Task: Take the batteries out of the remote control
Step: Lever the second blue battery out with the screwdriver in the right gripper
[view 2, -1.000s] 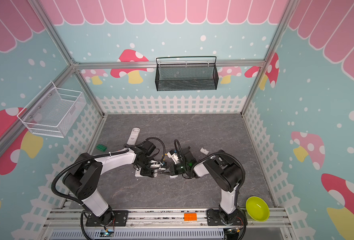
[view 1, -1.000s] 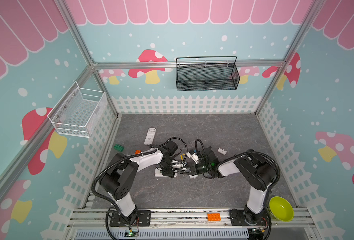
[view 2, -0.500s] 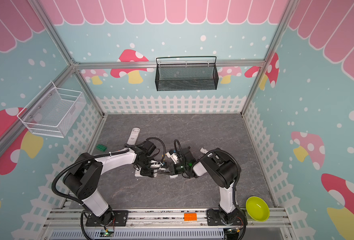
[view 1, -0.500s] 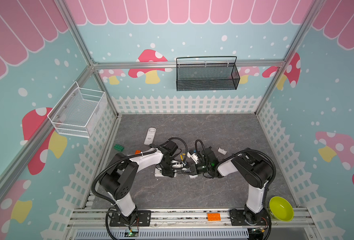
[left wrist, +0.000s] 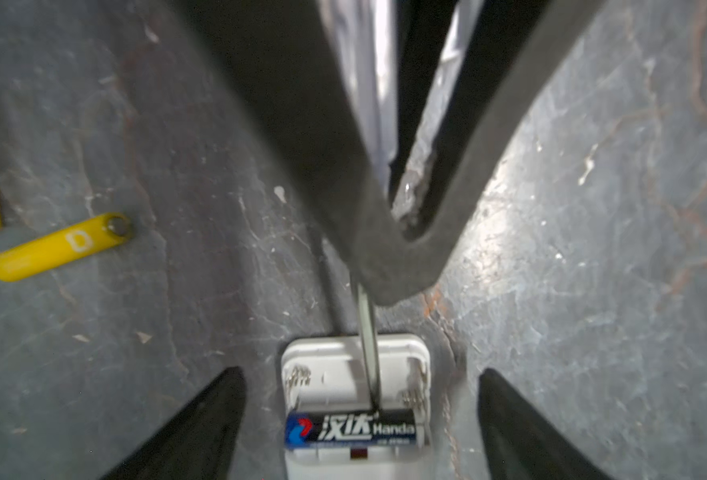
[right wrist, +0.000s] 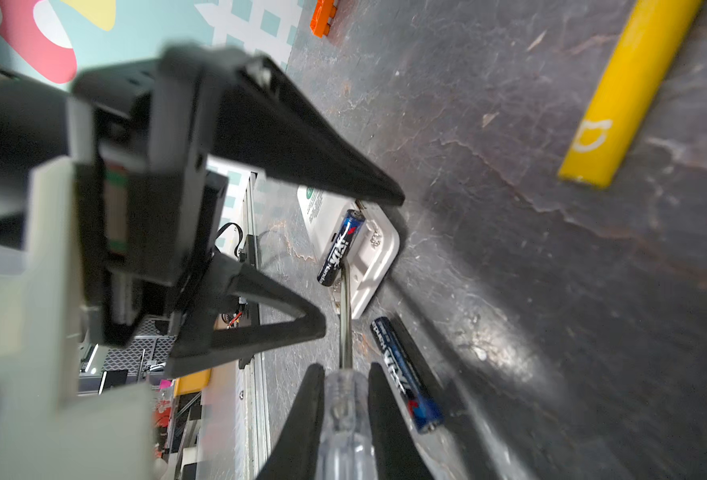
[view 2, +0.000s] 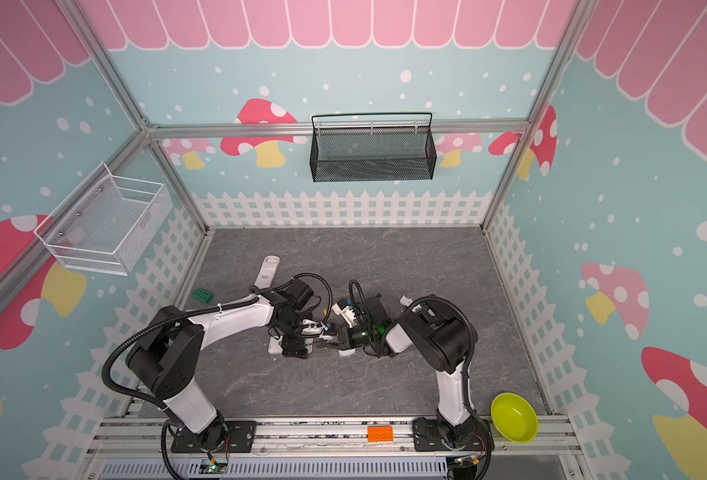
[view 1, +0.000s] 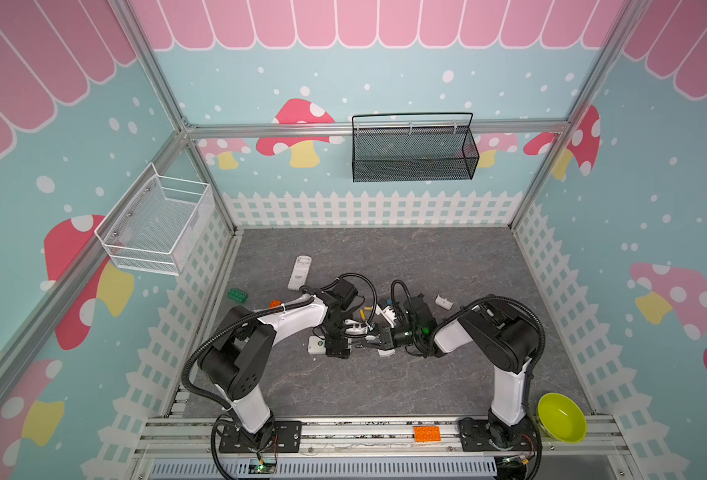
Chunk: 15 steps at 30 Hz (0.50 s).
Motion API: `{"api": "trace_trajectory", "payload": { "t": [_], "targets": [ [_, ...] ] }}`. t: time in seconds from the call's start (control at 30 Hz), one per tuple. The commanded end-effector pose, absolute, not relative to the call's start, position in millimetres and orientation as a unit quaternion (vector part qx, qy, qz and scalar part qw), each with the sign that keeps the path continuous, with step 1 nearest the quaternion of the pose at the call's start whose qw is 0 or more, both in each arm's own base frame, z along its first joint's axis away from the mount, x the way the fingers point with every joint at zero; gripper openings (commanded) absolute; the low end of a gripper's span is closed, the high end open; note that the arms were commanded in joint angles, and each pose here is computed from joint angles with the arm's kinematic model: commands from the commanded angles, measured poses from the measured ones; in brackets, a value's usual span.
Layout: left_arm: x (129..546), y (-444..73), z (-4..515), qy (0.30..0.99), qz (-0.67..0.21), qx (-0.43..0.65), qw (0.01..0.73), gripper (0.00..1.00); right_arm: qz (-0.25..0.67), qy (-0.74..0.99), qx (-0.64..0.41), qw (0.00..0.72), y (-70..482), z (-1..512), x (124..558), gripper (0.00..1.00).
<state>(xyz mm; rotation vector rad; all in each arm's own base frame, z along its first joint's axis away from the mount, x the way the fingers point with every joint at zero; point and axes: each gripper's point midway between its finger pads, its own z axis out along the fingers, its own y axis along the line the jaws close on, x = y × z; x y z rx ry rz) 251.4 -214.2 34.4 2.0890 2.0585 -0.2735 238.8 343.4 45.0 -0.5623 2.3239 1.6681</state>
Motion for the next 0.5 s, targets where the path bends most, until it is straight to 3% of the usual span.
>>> {"api": "trace_trajectory", "payload": {
  "t": [0.0,0.47],
  "targets": [
    [242,-221,61,0.679,-0.115,0.716,0.109,0.99,0.572,0.790,-0.190,0.112,343,40,238,0.00],
    [256,-193,76,0.715,-0.058,0.686,0.120,0.96,0.585,0.780,-0.186,0.122,348,49,243,0.00]
  ]
}}
